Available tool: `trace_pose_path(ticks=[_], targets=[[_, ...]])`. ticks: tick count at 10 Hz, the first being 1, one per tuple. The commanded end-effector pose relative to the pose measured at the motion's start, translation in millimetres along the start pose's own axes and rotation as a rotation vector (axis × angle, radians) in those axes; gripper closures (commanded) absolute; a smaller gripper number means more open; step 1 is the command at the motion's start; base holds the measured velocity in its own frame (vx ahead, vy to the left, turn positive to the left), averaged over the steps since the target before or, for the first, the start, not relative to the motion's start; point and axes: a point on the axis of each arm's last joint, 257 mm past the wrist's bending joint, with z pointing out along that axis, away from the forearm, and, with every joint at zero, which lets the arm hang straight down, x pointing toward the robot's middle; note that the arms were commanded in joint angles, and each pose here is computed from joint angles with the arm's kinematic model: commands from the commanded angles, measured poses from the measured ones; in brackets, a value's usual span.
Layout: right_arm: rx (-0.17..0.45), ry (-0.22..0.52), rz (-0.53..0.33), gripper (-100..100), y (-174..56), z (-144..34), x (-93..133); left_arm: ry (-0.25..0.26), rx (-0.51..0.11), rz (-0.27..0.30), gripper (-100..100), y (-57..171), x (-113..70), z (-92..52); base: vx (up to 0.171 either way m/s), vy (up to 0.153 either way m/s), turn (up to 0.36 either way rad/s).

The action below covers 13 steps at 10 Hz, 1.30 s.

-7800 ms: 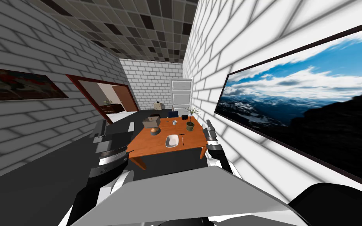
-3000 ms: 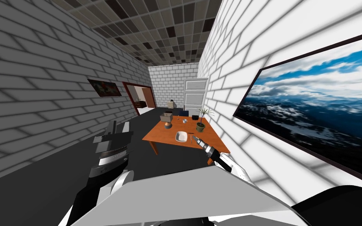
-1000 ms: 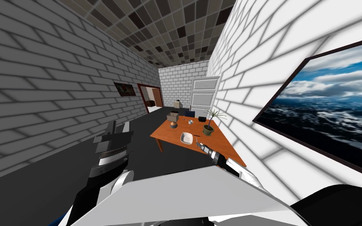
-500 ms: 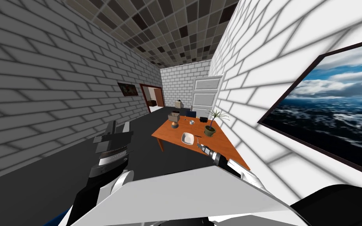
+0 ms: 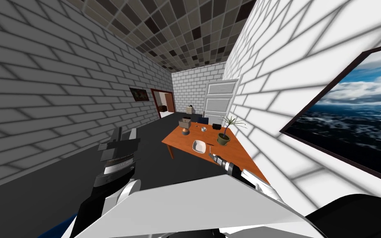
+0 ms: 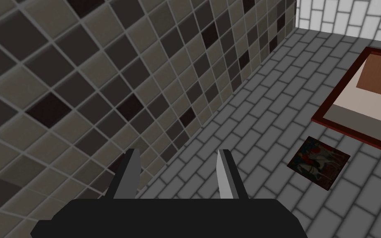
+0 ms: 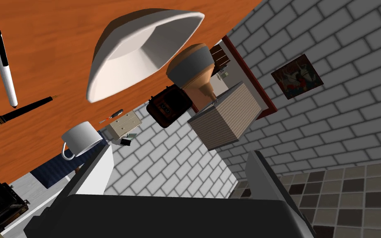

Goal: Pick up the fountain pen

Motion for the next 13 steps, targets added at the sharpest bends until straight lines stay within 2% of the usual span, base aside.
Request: trace_pose_path(ticks=[1,9,10,13], targets=[[0.014,0.014,-0.007,-100,-6.3,-5.4,4.0,0.0,0.0,0.0,0,0.0,0.0,0.0,0.013,0.013,0.062],[0.014,0.014,-0.007,-100,-6.3,-5.4,4.0,0.0,0.0,0.0,0,0.0,0.0,0.0,0.0,-0.002,0.008],[0.048,0.049,-0.024,-100,-21.7,-13.2,15.7,0.0,0.0,0.0,0,0.0,0.0,0.0,0.023,-0.002,0.235],[0.091,0.095,-0.047,-100,-41.7,-24.7,30.0,0.0,0.0,0.0,0,0.0,0.0,0.0,0.007,-0.024,0.217]])
